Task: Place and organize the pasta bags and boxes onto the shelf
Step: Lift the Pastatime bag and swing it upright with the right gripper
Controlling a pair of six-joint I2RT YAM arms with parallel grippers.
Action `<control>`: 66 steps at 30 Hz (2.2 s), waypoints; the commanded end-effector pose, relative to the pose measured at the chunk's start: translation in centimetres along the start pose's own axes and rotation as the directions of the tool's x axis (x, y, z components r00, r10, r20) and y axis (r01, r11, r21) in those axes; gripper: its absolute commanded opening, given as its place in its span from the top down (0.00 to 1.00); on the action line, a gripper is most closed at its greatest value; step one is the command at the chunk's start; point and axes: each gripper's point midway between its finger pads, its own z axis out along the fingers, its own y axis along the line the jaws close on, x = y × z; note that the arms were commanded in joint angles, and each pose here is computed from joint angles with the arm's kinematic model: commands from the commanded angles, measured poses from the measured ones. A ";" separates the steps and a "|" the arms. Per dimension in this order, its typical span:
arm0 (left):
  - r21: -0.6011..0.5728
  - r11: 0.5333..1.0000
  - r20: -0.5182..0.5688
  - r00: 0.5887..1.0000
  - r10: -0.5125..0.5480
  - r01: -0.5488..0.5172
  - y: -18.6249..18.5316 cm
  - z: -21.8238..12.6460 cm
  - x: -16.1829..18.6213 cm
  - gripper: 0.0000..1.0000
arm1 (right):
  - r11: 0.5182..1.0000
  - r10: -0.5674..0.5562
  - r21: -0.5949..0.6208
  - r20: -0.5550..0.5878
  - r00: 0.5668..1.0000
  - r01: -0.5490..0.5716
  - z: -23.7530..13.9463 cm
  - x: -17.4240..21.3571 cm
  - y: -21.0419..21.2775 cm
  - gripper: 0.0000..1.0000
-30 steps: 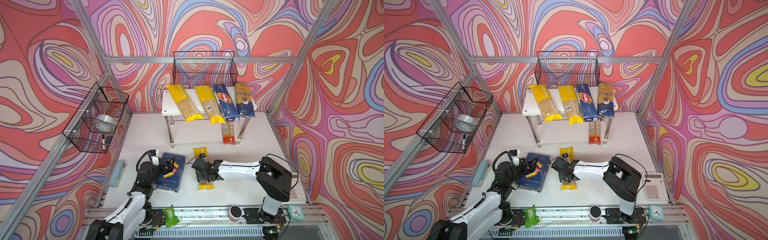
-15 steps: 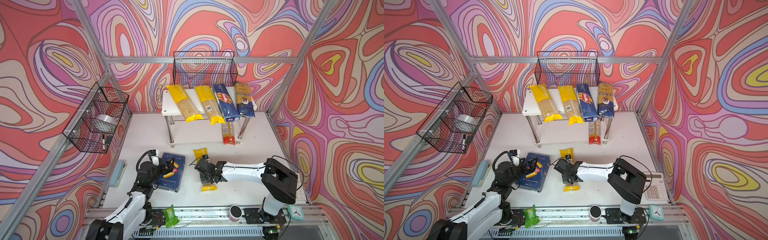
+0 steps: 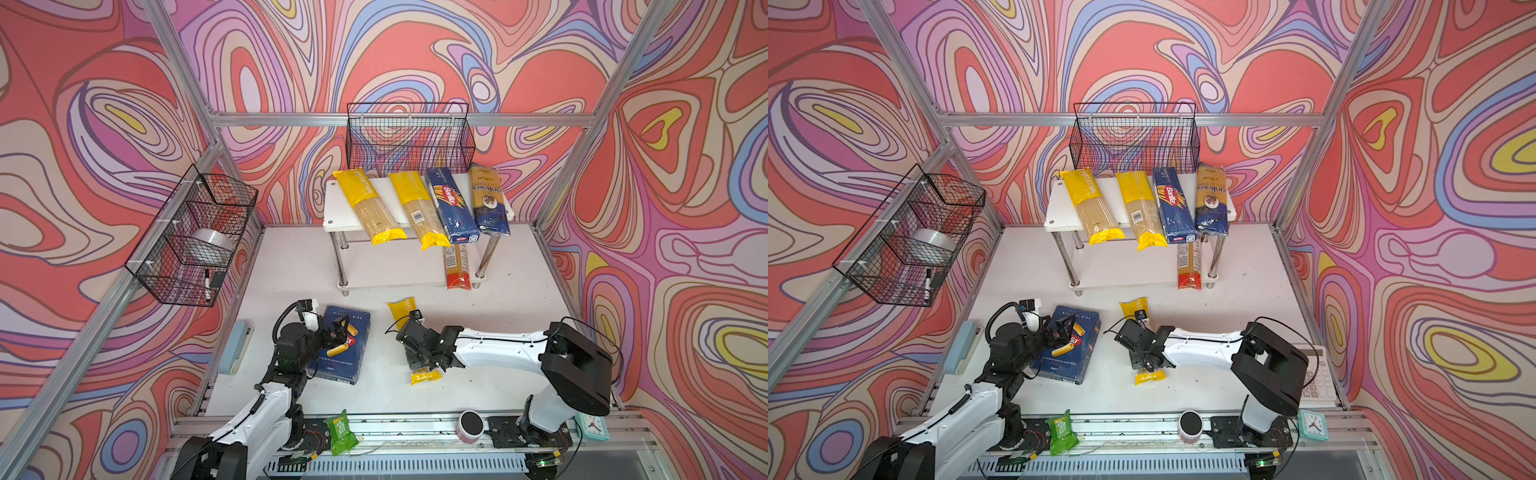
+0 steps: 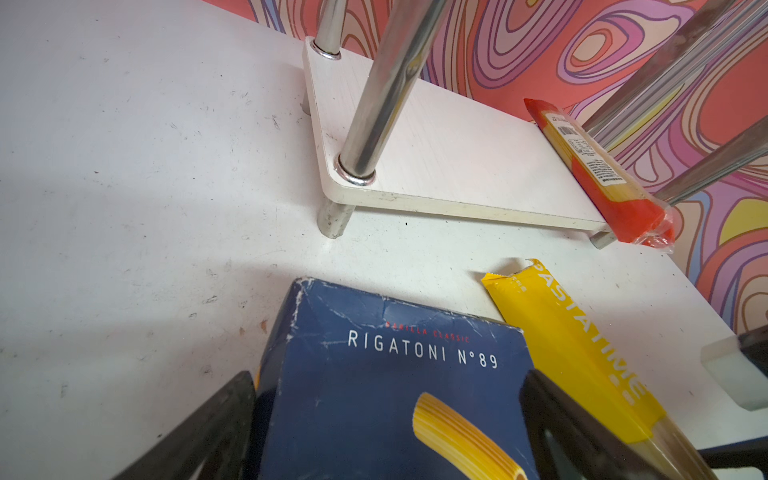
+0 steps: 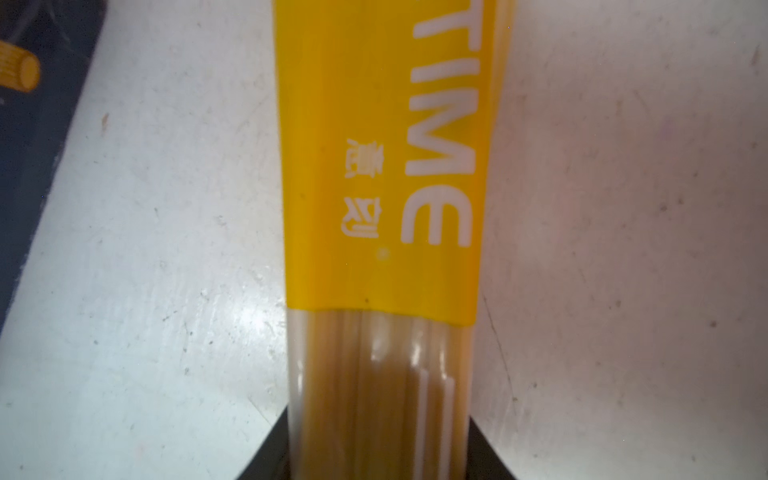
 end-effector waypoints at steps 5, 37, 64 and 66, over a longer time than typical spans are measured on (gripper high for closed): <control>0.038 0.999 0.001 1.000 0.013 -0.013 -0.8 0.0 -0.1 0.00 | 0.996 0.016 -0.091 0.210 0.977 0.003 -3.0 -4.7 1.9 1.00; 0.030 0.999 0.036 0.999 0.017 -0.018 -0.7 -0.6 -0.2 0.00 | 0.987 -0.054 -0.137 0.235 0.970 0.089 -4.4 -4.3 1.3 0.13; 0.027 0.999 0.034 0.999 0.021 -0.022 -0.7 -0.5 -0.2 0.00 | 0.976 -0.211 -0.060 0.012 0.977 0.211 2.1 -2.9 0.9 0.02; 0.026 0.999 0.032 0.999 0.019 -0.020 -0.7 -0.5 -0.2 0.00 | 0.976 -0.214 -0.051 -0.005 0.977 0.214 2.4 -2.6 0.7 0.03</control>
